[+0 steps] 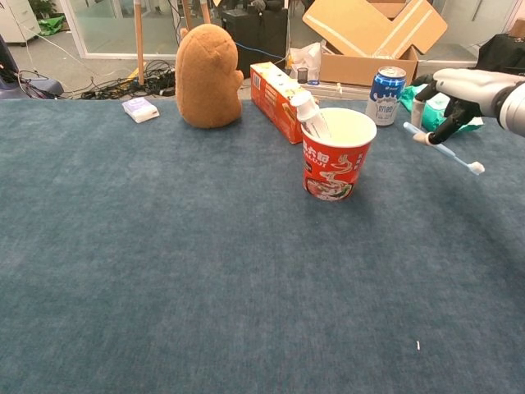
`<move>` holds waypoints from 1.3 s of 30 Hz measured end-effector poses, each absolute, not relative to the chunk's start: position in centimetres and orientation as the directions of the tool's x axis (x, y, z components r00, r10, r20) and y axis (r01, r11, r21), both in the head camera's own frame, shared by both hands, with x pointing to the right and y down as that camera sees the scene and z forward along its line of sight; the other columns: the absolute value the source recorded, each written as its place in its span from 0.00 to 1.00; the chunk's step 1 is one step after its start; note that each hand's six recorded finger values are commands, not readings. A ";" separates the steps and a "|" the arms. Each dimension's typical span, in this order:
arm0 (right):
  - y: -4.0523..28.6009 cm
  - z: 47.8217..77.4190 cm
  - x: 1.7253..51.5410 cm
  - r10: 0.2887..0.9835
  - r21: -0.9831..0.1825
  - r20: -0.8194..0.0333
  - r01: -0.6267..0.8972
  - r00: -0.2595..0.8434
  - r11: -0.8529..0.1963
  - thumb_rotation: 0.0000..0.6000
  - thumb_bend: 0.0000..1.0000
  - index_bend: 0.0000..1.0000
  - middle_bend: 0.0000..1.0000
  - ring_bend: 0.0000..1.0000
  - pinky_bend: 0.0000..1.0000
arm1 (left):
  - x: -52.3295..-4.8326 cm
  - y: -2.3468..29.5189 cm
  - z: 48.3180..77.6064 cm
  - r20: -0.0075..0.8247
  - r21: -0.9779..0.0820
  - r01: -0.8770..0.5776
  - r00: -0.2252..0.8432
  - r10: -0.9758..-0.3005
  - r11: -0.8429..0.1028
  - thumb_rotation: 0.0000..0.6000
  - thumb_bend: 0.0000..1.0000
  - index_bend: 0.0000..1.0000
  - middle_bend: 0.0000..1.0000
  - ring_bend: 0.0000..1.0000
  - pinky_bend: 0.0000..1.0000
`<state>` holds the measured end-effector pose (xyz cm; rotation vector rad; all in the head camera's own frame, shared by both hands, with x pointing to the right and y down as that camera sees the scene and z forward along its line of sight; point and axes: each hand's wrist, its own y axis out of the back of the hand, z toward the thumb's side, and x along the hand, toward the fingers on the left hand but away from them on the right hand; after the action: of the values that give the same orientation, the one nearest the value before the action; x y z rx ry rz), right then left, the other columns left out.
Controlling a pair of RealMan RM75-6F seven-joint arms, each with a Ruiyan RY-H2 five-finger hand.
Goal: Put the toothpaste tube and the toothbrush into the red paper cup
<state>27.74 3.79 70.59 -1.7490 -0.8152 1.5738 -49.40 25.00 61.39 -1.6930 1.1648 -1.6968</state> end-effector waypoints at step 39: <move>-1.7 58.2 17.1 0.862 -0.792 -0.380 0.363 0.335 -0.490 1.00 0.28 0.55 0.05 0.00 0.28 | -49.8 24.9 60.7 0.553 -0.822 -0.241 -0.128 -0.823 -0.515 1.00 0.03 0.17 0.29 0.22 0.15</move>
<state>17.12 -1.69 58.18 -2.0108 -1.0705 1.0911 -49.78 24.93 60.74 -1.6902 1.1828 -1.6845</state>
